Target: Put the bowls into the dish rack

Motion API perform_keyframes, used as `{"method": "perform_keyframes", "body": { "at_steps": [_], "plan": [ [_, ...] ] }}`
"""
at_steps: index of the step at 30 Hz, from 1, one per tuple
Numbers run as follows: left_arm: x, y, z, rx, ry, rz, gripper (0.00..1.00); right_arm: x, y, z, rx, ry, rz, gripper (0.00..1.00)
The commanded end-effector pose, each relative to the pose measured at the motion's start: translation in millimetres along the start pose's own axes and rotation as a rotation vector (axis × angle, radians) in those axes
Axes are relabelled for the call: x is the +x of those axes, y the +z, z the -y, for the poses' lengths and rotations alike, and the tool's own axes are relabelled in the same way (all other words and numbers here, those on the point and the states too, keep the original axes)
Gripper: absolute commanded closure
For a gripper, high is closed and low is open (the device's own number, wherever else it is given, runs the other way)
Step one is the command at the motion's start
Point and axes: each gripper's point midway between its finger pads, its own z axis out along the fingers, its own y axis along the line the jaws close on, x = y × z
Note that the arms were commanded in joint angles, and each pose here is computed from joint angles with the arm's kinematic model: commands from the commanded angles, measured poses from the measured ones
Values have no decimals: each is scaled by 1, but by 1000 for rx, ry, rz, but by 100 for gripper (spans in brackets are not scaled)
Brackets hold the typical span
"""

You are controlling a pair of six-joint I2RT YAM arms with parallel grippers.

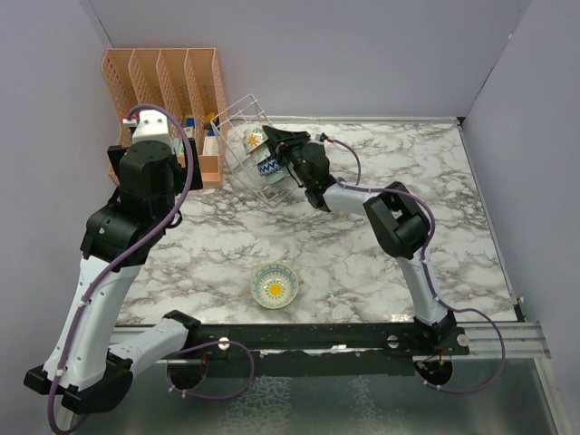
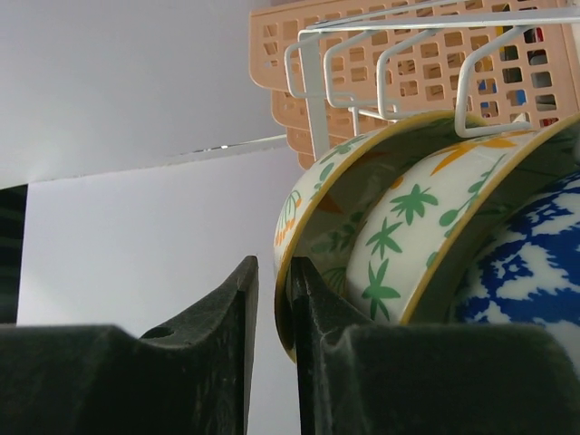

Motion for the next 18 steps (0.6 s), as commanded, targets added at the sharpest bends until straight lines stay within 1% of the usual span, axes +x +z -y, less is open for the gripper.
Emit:
{"method": "perform_keyframes", "body": {
  "at_steps": [1,7,13,18],
  "plan": [
    [-6,-3,5,33,-14,25,1,2,-5,-16,-18,34,4,76],
    [-7,-3,5,32,-16,26,1,2,-11,-18,38,8,-13,74],
    [-8,-4,5,38,-22,30,1,-6,-23,-16,84,13,8,64],
    [-9,-5,6,42,-26,32,1,-10,-29,-20,94,14,9,62]
  ]
}}
